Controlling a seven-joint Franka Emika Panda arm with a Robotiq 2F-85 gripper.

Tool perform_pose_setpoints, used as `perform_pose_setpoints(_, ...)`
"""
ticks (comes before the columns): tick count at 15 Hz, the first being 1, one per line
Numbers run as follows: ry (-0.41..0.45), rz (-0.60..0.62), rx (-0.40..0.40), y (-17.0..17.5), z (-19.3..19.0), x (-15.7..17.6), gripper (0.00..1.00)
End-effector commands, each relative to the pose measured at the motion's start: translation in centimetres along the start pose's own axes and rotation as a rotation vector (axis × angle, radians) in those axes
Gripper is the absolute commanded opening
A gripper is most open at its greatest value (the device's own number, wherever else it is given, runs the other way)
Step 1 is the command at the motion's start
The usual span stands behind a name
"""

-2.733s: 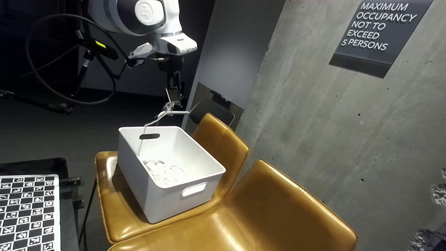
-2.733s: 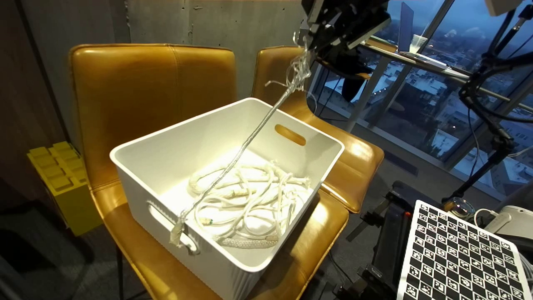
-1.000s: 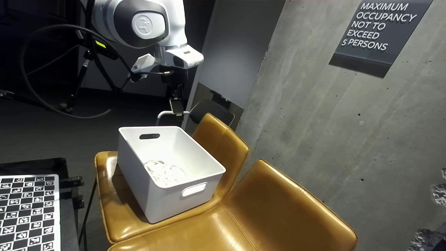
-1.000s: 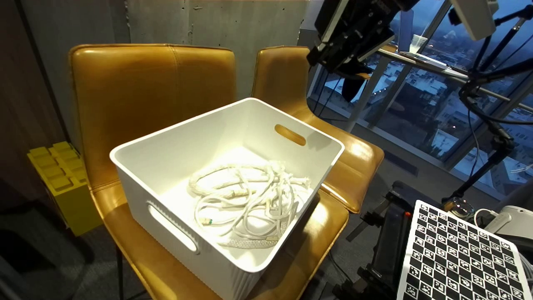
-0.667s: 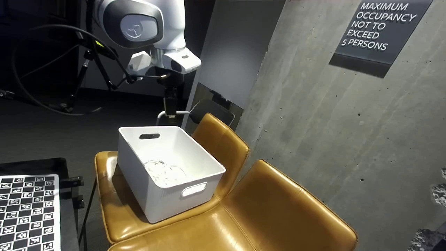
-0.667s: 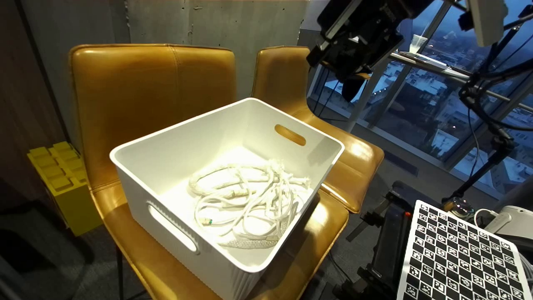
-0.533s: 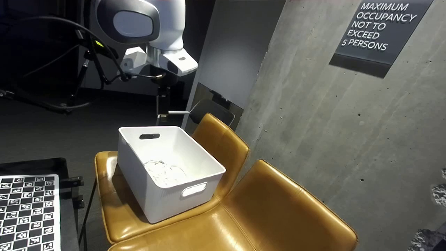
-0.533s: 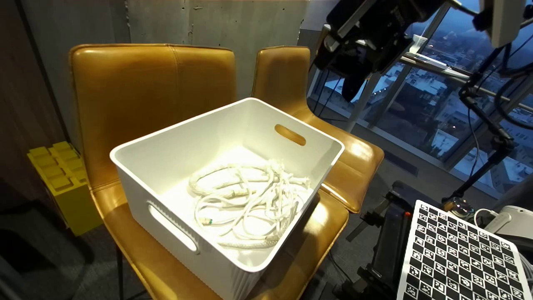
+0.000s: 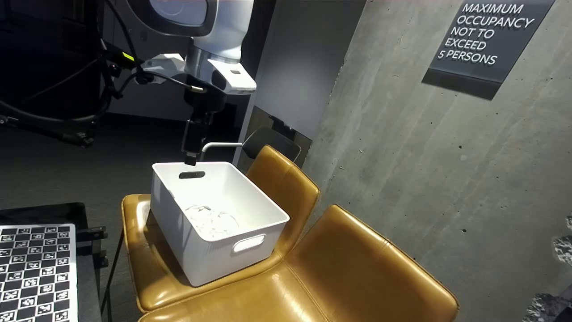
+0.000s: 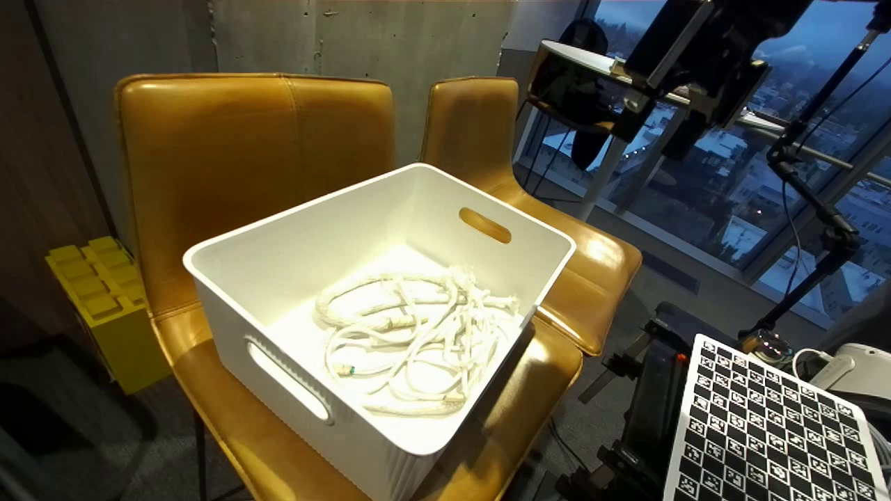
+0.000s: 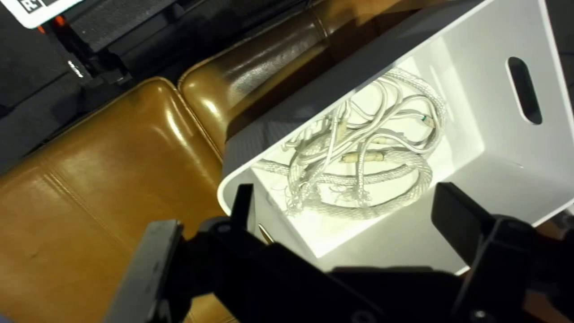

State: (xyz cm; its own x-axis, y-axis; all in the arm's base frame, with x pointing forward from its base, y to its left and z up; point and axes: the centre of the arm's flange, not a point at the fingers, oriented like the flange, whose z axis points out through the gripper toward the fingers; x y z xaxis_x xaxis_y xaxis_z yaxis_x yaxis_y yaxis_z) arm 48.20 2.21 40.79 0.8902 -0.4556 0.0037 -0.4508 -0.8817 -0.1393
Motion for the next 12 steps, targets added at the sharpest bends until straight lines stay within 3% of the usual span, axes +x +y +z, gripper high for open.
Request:
perform_pose_setpoints(1, -0.019, 0.005, -0.039, 1.2, -1.9, -1.3, 1.0)
perform_pose_setpoints(5, -0.012, -0.038, -0.017, 3.2, -3.4, -2.0, 1.0)
perform_pose_setpoints(6, -0.022, -0.017, -0.022, 1.3, -1.7, -1.0, 1.0)
perform_pose_setpoints(12, -0.009, -0.027, -0.013, 2.5, -2.7, -1.4, 1.0)
